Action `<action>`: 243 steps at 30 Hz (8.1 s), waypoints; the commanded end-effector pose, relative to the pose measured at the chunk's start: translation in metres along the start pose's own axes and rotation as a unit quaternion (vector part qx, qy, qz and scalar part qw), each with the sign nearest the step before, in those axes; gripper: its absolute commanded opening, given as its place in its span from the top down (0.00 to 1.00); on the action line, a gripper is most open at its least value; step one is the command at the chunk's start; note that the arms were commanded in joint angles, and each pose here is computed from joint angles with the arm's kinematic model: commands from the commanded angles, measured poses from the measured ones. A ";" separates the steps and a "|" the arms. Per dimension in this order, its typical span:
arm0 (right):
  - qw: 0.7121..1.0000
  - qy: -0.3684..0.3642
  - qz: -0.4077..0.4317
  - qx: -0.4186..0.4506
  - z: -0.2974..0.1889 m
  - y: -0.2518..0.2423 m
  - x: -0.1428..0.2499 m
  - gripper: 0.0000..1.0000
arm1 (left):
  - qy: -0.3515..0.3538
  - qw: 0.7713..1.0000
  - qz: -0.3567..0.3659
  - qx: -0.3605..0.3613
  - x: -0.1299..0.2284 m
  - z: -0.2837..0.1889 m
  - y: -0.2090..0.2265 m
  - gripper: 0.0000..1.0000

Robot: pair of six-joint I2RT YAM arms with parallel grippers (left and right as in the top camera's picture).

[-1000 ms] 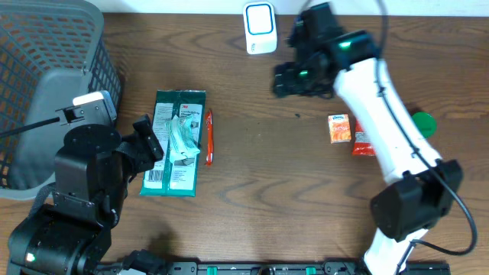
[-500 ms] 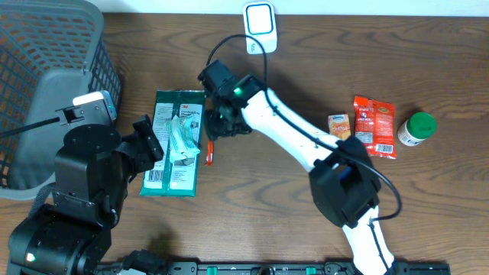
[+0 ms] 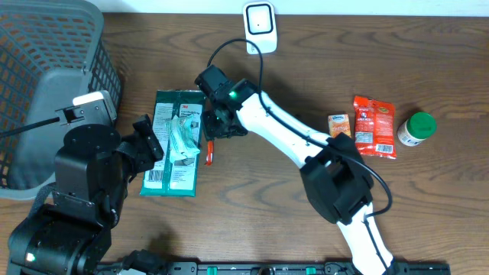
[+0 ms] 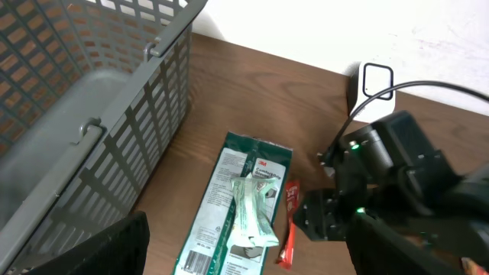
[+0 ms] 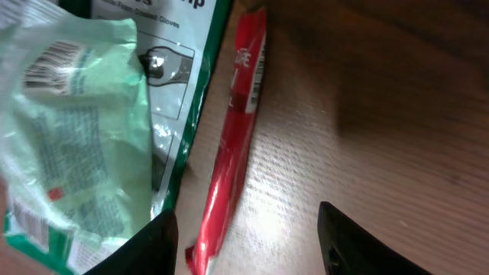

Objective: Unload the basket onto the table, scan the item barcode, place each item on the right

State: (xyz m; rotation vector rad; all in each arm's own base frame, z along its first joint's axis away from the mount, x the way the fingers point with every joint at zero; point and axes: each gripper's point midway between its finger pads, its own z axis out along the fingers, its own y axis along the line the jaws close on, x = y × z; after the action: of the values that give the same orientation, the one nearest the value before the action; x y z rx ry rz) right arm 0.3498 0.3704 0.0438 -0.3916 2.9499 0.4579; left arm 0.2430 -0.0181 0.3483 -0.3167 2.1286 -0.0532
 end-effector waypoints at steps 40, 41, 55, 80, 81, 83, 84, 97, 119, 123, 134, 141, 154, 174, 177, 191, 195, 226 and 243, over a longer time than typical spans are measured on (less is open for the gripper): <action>0.911 -0.034 0.005 0.412 -0.084 -0.195 -0.009 0.99 | -0.004 1.000 0.003 -0.005 -0.002 -0.001 0.002 0.18; 0.896 -0.050 -0.002 0.441 -0.086 -0.194 -0.009 0.99 | -0.004 1.000 0.003 -0.005 -0.002 -0.001 0.002 0.18; 0.827 -0.102 -0.153 0.531 -0.041 -0.164 0.026 0.94 | -0.004 1.000 0.003 -0.005 -0.002 -0.001 0.002 0.18; 0.965 -0.097 -0.075 0.232 -0.106 -0.117 -0.003 0.63 | -0.004 1.000 0.003 -0.005 -0.002 -0.001 0.002 0.18; 0.974 -0.077 -0.080 0.198 -0.106 -0.119 0.000 0.61 | -0.004 1.000 0.003 -0.005 -0.002 -0.001 0.002 0.18; 0.989 -0.034 -0.096 0.110 -0.102 -0.120 0.007 0.62 | -0.004 1.000 0.003 -0.005 -0.002 -0.001 0.002 0.18; 0.992 -0.019 -0.099 0.071 -0.101 -0.121 0.010 0.64 | -0.004 1.000 0.003 -0.005 -0.002 -0.001 0.002 0.18; 0.998 0.010 -0.058 -0.017 -0.050 -0.161 0.027 0.66 | -0.004 1.000 0.003 -0.005 -0.002 -0.001 0.002 0.18; 0.990 0.044 -0.078 0.110 -0.022 -0.176 0.063 0.71 | -0.004 1.000 0.003 -0.005 -0.002 -0.001 0.002 0.18; 0.988 0.058 -0.083 0.115 -0.020 -0.175 0.072 0.73 | -0.004 1.000 0.003 -0.005 -0.002 -0.001 0.002 0.18; 0.949 0.001 -0.110 0.295 -0.068 -0.186 0.061 0.99 | -0.004 1.000 0.003 -0.005 -0.002 -0.001 0.002 0.18; 0.884 -0.120 -0.075 0.445 -0.143 -0.173 0.063 0.99 | -0.004 1.000 0.003 -0.005 -0.002 -0.001 0.002 0.18; 0.577 -0.256 -0.380 0.676 -0.245 -0.054 0.073 0.99 | -0.004 1.000 0.003 -0.005 -0.002 -0.001 0.002 0.18; 0.621 -0.374 -0.330 0.605 -0.347 -0.054 0.110 0.99 | -0.004 1.000 0.003 -0.005 -0.002 -0.001 0.002 0.18; 0.629 -0.389 -0.314 0.595 -0.361 -0.061 0.113 0.99 | -0.004 1.000 0.003 -0.005 -0.002 -0.001 0.002 0.18; 0.654 -0.426 -0.250 0.573 -0.363 -0.067 0.107 0.99 | -0.004 1.000 0.003 -0.005 -0.002 -0.001 0.002 0.18; 0.708 -0.398 -0.224 0.538 -0.344 -0.076 0.094 0.99 | -0.004 1.000 0.003 -0.005 -0.002 -0.001 0.002 0.18; 0.874 -0.243 -0.113 -0.406 -0.330 -0.069 -0.093 0.99 | -0.004 1.000 0.003 -0.005 -0.002 -0.001 0.002 0.18; 0.810 -0.156 0.147 -0.546 -0.123 -0.153 -0.214 0.99 | -0.004 1.000 0.003 -0.005 -0.002 -0.001 0.002 0.18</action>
State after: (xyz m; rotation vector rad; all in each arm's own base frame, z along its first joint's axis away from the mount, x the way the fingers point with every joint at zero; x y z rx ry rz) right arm 0.5747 0.2396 0.1945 -0.1503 2.0178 1.9437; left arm 0.2430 -0.0179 0.3481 -0.3172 2.1288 -0.0524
